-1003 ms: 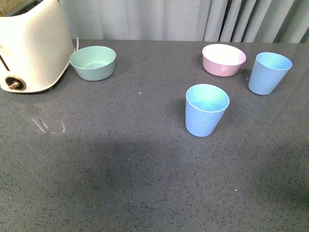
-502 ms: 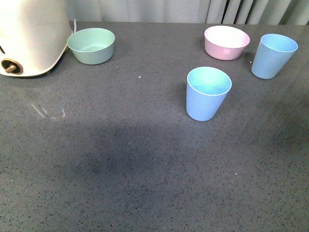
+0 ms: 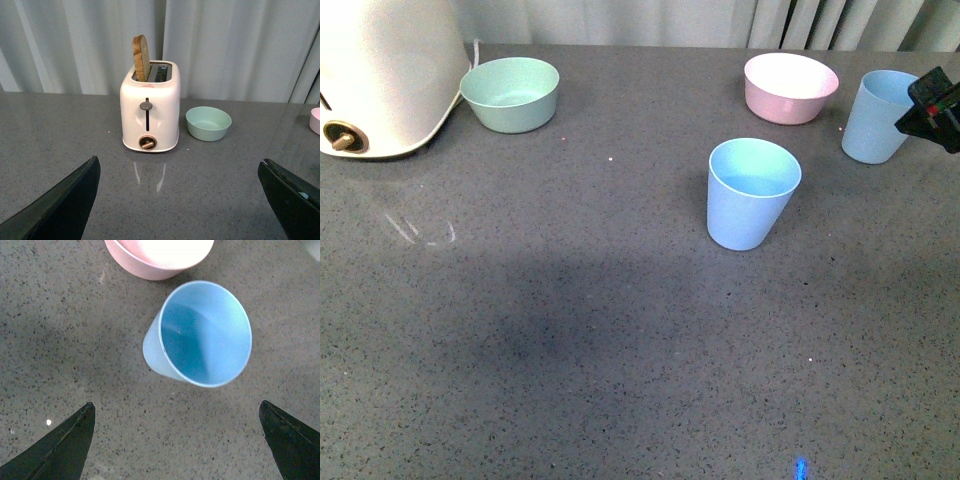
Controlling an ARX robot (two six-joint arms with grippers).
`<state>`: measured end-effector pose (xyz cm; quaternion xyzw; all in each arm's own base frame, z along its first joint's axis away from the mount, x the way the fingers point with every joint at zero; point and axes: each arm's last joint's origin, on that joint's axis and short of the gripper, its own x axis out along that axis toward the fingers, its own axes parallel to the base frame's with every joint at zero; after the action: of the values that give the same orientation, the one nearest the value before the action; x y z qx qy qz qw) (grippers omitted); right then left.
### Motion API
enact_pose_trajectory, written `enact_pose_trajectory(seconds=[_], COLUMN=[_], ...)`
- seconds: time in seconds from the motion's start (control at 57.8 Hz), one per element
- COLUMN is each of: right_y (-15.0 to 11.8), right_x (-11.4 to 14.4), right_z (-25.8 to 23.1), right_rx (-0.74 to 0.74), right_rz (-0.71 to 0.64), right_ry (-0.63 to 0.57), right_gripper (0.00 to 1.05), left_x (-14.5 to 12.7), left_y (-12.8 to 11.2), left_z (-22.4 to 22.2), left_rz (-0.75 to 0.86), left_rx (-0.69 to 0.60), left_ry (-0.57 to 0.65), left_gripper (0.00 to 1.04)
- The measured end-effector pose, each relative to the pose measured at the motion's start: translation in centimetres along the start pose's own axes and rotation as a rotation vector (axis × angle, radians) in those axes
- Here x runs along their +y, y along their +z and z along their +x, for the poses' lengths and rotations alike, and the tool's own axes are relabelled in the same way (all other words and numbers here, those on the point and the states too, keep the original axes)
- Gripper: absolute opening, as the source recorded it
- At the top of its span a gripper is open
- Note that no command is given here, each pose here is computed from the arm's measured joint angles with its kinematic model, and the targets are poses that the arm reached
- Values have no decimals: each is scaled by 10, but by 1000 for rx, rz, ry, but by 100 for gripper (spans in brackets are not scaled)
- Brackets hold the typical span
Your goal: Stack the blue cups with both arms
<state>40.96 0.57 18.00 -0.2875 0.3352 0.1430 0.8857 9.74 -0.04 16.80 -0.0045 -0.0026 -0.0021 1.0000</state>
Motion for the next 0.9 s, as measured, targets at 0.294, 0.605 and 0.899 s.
enact_pose_trajectory(seconds=[0.294, 0.605, 0.899], right_y=[20, 16, 22], right_x=[-2, 1, -3], right_z=[20, 40, 50], right_rx=[-2, 45, 38], right_rz=[-29, -33, -8], right_ry=[63, 122, 144], right_gripper=[96, 96, 96], left_x=[0, 0, 0], left_y=[0, 0, 0], left_z=[0, 0, 0], left_rz=[0, 0, 0], left_rx=[0, 0, 0], left_ry=[0, 0, 0], left_gripper=[96, 96, 96])
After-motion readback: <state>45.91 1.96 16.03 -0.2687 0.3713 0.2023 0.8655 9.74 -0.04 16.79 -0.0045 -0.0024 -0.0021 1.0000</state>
